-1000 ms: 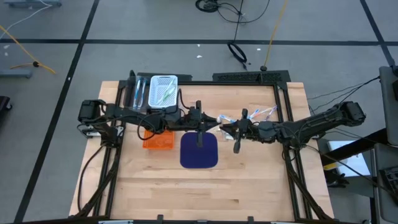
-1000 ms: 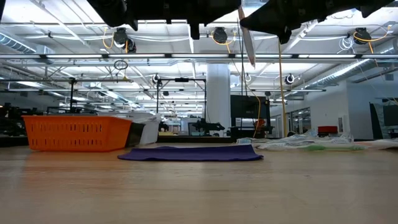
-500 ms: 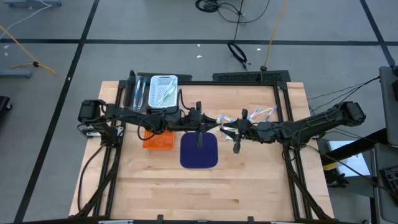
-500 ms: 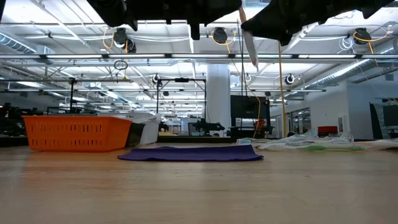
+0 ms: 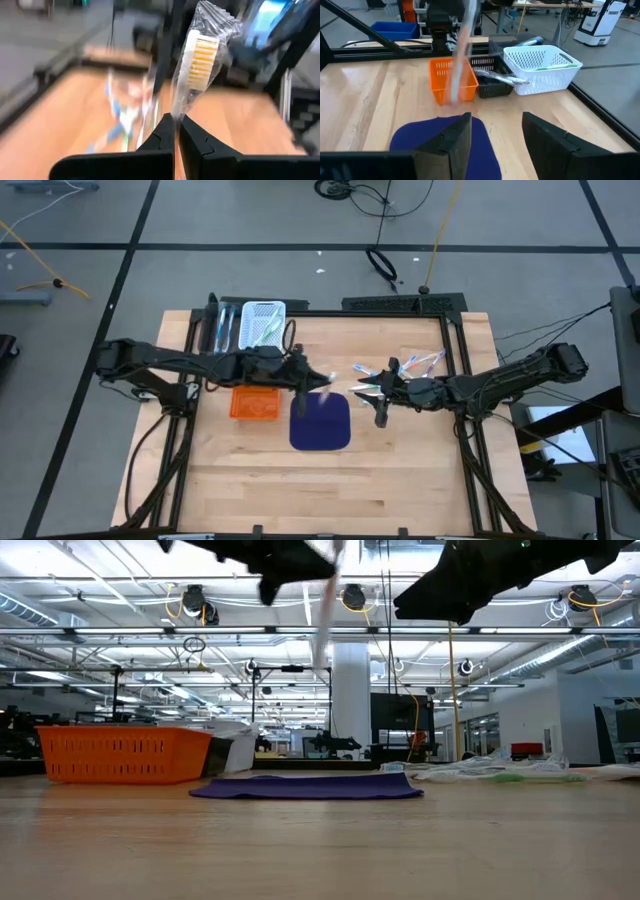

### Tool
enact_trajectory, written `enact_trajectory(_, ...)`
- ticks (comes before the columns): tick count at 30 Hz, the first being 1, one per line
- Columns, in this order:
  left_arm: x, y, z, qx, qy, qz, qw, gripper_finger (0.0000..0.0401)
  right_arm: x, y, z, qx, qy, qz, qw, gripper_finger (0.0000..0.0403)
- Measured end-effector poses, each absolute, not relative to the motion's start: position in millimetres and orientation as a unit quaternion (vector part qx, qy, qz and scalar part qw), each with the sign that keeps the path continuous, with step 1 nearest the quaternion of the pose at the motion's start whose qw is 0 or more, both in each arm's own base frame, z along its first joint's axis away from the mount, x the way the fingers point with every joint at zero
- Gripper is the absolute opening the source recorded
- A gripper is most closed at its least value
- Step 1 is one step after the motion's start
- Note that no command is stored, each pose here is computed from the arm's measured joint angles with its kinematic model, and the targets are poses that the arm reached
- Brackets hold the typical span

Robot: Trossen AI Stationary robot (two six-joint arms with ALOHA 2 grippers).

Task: Pick & Place Toothbrushes
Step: Put the orange toothbrush into the orange bin

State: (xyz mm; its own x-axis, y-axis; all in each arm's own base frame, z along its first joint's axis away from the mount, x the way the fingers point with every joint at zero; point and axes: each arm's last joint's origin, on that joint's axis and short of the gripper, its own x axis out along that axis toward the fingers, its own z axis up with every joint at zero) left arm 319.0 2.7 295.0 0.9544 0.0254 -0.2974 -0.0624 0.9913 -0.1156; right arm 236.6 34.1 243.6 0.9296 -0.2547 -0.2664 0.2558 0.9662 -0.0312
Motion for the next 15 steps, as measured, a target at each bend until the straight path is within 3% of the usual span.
enact_trajectory(15,254.1,-1.1,289.9,-0.148,0.342,0.163,0.913,0.0000,236.2,34.0,242.3,-0.003,0.142,-0.129,0.981,0.0160)
